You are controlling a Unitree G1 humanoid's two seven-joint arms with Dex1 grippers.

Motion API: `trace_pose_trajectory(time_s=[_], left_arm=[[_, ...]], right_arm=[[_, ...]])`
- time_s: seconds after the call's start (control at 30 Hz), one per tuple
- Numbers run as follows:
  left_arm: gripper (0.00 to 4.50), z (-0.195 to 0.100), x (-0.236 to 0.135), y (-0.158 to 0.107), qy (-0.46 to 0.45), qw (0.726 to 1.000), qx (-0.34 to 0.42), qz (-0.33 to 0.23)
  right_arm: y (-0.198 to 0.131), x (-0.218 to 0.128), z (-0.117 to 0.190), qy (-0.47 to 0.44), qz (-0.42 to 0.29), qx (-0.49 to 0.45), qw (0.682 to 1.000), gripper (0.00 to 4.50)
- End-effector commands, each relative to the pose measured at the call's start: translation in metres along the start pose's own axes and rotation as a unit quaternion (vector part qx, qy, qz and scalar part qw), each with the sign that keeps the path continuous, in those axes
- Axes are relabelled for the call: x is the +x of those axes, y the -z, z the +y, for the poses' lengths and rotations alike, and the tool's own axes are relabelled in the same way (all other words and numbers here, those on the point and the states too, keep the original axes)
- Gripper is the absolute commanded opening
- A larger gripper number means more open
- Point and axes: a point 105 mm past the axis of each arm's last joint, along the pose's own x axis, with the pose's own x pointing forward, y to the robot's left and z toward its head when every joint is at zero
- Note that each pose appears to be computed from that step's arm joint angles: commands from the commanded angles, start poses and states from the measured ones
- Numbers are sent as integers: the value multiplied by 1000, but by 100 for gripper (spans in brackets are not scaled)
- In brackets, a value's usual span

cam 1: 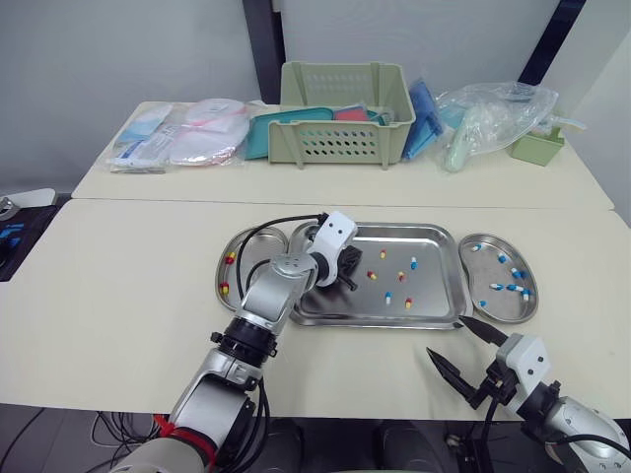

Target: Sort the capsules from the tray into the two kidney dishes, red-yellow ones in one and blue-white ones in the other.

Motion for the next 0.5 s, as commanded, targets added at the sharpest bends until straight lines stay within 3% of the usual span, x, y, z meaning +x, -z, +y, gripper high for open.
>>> trace_pose_trajectory(time_s=[0.03,0.23,0.5], left_arm=[[2,3,-30,-37,13,998,25,-57],[2,27,-84,-47,-28,997,29,-66],[2,73,-150,-20,-128,992,14,-15]], right_arm=[[-15,-1,1,-8,-21,-29,999,450],[-22,1,4,-35,-31,-57,997,450],[-40,14,7,-156,-49,-80,983,450]])
